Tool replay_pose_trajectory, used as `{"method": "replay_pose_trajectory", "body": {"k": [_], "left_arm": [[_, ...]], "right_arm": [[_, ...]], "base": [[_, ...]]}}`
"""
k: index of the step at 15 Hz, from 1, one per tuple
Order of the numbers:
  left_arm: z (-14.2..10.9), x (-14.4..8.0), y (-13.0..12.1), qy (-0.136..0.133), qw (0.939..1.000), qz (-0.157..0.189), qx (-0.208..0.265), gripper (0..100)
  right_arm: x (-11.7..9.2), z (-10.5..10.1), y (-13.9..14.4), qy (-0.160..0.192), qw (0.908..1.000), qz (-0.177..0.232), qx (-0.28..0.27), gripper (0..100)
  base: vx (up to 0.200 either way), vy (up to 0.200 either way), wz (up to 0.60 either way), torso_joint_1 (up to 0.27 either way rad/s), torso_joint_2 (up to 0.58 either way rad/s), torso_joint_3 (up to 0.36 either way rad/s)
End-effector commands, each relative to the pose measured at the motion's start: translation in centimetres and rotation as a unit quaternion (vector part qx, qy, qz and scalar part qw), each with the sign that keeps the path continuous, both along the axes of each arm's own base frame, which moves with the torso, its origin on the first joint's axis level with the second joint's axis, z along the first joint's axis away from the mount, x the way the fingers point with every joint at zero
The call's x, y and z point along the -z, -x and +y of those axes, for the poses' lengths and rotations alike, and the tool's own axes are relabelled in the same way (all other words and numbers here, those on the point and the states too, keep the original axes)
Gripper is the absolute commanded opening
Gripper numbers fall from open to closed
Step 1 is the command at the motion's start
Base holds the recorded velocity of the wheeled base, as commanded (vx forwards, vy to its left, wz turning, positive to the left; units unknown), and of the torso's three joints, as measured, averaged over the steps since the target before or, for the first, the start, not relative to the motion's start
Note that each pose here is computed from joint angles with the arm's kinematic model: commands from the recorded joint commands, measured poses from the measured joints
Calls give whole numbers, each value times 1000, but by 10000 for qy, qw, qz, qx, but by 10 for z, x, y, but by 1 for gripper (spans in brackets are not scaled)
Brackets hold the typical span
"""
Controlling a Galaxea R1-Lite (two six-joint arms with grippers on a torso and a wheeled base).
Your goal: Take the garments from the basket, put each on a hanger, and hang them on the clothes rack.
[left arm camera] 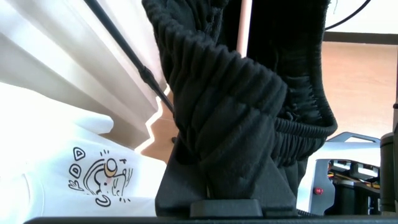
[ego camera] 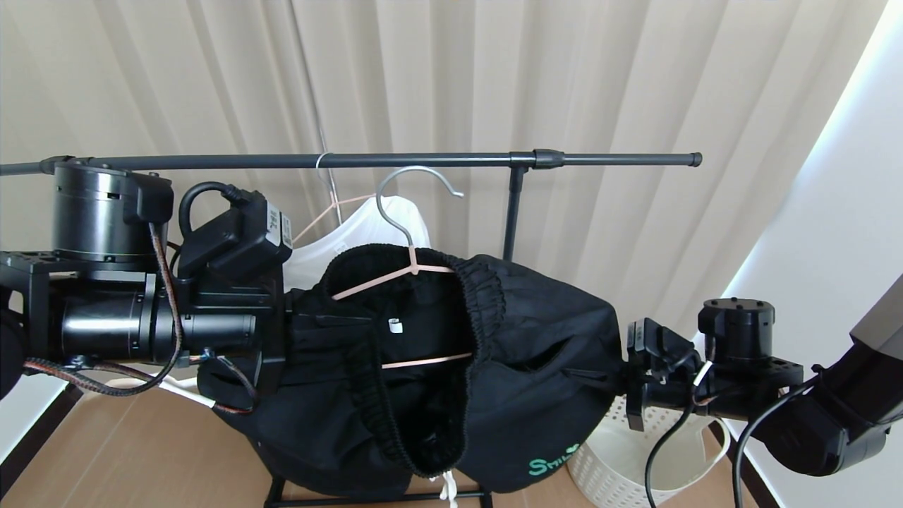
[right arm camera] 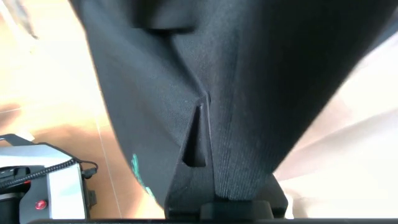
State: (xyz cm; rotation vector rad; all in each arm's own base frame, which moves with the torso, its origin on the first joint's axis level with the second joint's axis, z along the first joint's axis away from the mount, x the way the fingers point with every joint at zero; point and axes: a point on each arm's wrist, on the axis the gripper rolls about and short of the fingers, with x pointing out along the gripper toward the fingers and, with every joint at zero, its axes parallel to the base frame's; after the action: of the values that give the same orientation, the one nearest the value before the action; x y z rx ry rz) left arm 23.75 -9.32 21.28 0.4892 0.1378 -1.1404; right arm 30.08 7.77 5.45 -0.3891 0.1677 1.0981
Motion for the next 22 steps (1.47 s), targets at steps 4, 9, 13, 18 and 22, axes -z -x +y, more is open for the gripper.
{"method": "replay_pose_trajectory", "body": {"k": [4, 9, 13, 18, 22], "left_arm": [[3, -1, 5, 55, 9999, 59, -73, 0], [4, 0, 6, 277, 9995, 11, -166, 0], [7, 0, 7, 312, 9993, -30, -220, 0], [9, -3, 10, 381, 9989, -6, -282, 0], [11, -5, 10, 426, 9985, -42, -340, 0]], "right_arm": [[1, -4, -5, -5, 10000, 14, 83, 0], [8, -13, -17, -68, 9994, 164, 299, 0], [11, -17, -21, -87, 9990, 224, 383, 0], [14, -16, -24, -118, 9987, 295, 406, 0], [17, -19, -27, -134, 9981, 375, 469, 0]], "base": [[0, 0, 0, 0, 0, 0], [0, 0, 0, 0, 0, 0], [0, 0, 0, 0, 0, 0], [0, 0, 0, 0, 0, 0], [0, 0, 0, 0, 0, 0]]}}
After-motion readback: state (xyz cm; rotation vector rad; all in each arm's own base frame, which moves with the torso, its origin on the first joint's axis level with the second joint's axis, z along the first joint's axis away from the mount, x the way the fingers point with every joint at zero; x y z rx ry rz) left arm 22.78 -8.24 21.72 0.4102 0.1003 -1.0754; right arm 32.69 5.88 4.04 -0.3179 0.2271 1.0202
